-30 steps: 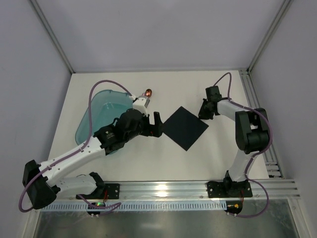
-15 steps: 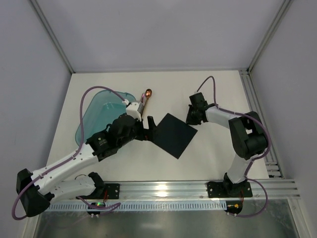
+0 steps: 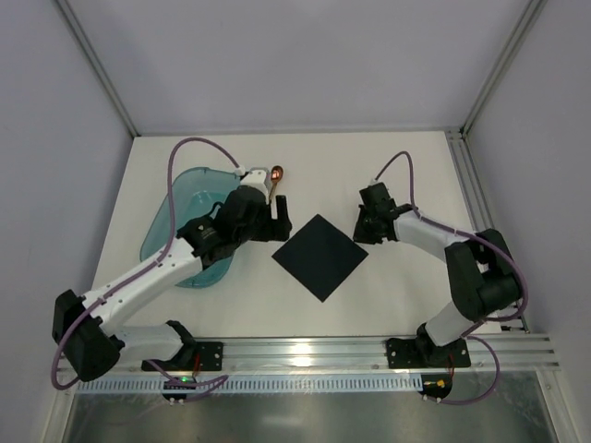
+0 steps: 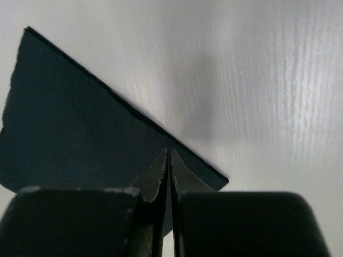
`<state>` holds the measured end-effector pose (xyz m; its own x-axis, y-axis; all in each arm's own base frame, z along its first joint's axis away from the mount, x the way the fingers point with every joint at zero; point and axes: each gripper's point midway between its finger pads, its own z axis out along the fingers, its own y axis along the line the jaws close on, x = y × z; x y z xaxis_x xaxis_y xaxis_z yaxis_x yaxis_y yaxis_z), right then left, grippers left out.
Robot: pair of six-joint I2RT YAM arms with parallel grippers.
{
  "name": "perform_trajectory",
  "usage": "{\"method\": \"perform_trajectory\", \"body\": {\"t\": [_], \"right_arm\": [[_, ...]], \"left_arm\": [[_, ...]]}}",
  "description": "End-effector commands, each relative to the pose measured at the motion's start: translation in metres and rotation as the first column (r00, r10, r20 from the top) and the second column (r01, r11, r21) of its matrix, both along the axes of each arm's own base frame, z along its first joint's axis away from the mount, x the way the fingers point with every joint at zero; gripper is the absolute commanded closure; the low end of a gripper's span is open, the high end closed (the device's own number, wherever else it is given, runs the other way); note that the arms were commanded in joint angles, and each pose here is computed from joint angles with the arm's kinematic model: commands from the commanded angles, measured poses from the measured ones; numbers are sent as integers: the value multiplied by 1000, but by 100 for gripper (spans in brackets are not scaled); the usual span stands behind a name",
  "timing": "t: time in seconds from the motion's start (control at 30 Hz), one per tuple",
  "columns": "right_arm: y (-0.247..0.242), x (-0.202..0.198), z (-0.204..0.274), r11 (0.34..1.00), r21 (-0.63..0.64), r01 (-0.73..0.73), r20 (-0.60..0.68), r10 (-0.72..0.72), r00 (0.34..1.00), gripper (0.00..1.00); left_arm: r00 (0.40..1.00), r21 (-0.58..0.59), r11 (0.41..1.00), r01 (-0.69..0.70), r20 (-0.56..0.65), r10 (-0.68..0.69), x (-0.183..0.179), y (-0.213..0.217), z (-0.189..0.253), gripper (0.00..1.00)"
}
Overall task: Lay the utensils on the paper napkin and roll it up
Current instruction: Move the napkin to the center of the board, then pick up the utensils from the container.
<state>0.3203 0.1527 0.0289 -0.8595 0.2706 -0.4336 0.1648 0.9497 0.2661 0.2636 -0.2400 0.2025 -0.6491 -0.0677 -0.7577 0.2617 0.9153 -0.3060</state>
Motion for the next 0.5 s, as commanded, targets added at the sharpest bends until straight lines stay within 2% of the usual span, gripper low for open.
{"method": "perform_trajectory", "body": {"t": [0.0, 0.13, 0.23, 0.43, 0.47], "right_arm": [[-3, 1, 53, 1000, 21, -14, 131, 11, 991, 96], [0, -12, 93, 993, 75, -86, 247, 65, 967, 92], [5, -29, 117, 980, 133, -149, 315, 101, 944, 91], [11, -55, 138, 952, 194, -237, 384, 148, 911, 91], [9, -58, 138, 953, 187, -240, 383, 154, 911, 91]], "left_arm": [[999, 34, 999, -19, -42, 20, 27, 11, 6, 26], [997, 126, 989, -78, 7, 78, 71, 19, 5, 25], [997, 160, 984, -81, -5, 83, 99, 26, 3, 30], [999, 308, 951, -16, -28, 26, 153, 12, -11, 48], [999, 334, 943, 0, -45, 16, 164, 6, -19, 59]]}}
